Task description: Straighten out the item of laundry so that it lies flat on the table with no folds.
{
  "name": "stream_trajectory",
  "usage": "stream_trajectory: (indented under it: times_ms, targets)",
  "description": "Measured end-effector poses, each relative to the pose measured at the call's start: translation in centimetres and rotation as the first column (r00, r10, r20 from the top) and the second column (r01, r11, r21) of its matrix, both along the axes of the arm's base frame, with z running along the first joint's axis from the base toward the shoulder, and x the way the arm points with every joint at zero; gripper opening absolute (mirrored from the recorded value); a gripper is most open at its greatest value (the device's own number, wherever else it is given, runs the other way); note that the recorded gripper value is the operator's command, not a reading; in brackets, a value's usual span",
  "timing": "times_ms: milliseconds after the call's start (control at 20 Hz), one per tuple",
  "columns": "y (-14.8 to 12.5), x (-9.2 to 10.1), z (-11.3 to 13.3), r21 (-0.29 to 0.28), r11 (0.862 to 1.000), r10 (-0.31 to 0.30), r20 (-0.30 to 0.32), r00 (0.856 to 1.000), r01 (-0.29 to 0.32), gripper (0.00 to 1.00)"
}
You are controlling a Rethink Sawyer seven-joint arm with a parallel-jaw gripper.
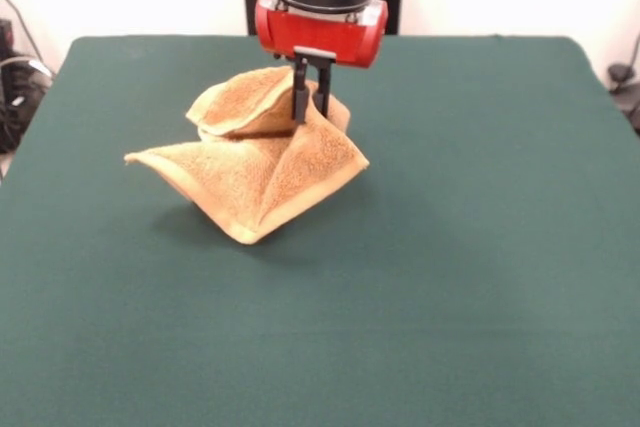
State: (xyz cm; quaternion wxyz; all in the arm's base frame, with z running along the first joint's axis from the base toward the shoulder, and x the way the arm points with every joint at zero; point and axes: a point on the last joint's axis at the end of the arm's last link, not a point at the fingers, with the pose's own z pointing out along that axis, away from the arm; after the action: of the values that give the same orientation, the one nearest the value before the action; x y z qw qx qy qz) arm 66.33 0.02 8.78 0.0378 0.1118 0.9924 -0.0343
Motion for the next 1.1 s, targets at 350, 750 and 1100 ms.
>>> stream_trajectory:
  times_ms: [350,750,1100]
  targets:
    - [0.0,-0.1,0.4,0.005,1.000,-0.002,-0.015,1.000,0.002,0.00]
    - [0.0,0.2,1.6,0.011,1.000,-0.003,-0.032,0.999,0.003,0.00]
    - [-0.1,0.8,2.1,0.012,1.000,-0.002,-0.034,0.999,0.003,0.00]
